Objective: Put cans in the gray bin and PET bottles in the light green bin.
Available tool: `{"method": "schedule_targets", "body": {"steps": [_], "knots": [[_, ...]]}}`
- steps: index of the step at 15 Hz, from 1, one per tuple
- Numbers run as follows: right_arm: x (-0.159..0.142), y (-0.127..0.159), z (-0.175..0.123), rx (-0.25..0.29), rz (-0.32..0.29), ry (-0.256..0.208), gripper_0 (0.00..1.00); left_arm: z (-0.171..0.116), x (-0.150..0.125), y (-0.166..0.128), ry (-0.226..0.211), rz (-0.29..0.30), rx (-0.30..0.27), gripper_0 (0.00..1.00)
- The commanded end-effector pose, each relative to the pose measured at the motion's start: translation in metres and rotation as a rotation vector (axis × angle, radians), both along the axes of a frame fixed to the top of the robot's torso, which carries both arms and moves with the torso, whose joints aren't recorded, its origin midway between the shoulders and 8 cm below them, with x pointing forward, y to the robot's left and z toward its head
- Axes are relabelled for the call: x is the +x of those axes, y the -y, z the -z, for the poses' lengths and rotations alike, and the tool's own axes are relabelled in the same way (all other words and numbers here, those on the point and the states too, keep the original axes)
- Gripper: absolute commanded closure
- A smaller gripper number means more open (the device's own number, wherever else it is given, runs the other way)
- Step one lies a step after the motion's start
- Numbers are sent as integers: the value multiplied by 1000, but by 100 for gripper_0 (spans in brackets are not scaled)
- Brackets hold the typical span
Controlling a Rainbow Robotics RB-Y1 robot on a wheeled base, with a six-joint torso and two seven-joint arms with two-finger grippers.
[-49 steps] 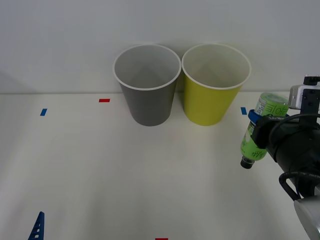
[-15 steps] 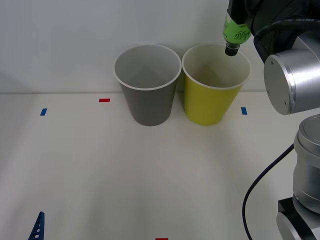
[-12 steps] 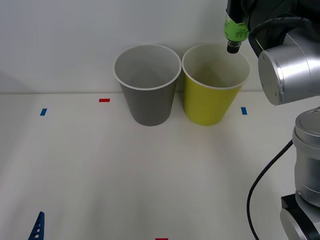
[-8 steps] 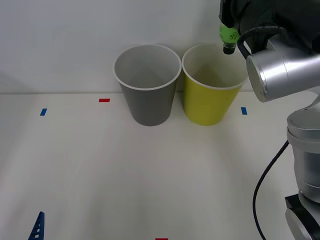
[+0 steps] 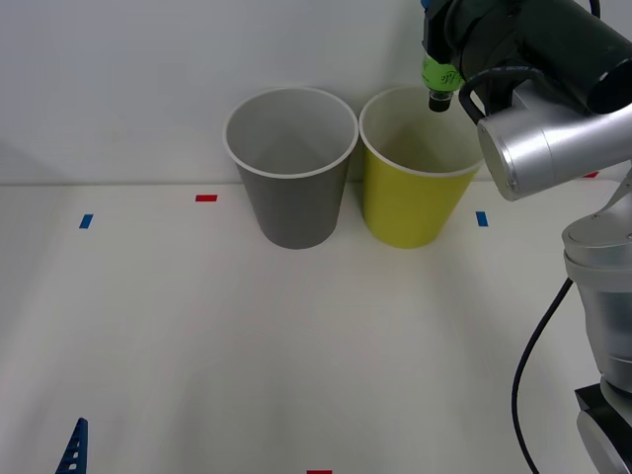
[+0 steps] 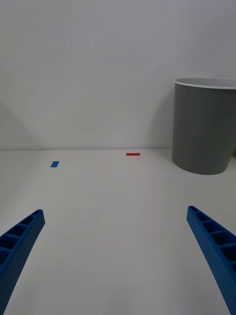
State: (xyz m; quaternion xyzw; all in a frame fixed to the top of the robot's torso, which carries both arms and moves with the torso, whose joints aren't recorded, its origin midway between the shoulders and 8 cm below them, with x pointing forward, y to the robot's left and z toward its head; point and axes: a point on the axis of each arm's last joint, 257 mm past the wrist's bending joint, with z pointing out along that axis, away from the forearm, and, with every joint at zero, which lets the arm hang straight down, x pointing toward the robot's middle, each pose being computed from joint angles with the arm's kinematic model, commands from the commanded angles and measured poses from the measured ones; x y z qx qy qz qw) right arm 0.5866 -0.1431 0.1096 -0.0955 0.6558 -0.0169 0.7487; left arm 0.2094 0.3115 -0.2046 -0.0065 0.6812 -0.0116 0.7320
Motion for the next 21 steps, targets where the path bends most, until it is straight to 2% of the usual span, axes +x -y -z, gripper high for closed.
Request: {"method": "schedule_targets", "body": {"steps": [1, 5, 6, 8, 9, 13, 17, 19, 21], "knots": [[0, -1, 0, 17, -5, -2, 100, 0, 0, 0, 0, 0, 0, 0], [0, -2, 0, 36, -10, -5, 100, 0, 0, 0, 0, 0, 0, 0], [0, -3, 1, 41, -12, -6, 96, 0, 0, 0, 0, 0, 0, 0], [0, -3, 0, 49, -13, -7, 5, 0, 0, 0, 0, 0, 0, 0], [0, -4, 1, 52, -15, -8, 0, 0, 0, 0, 0, 0, 0, 0], [-1, -9, 1, 69, -31, -11, 0, 0, 0, 0, 0, 0, 0, 0], [-1, -1, -4, 38, 18, 17, 0, 0, 0, 0, 0, 0, 0, 0], [-6, 8, -5, 25, 60, 40, 0, 0, 0, 0, 0, 0, 0, 0], [-25, 23, 1, 50, 72, 51, 0, 0, 0, 0, 0, 0, 0, 0]]}}
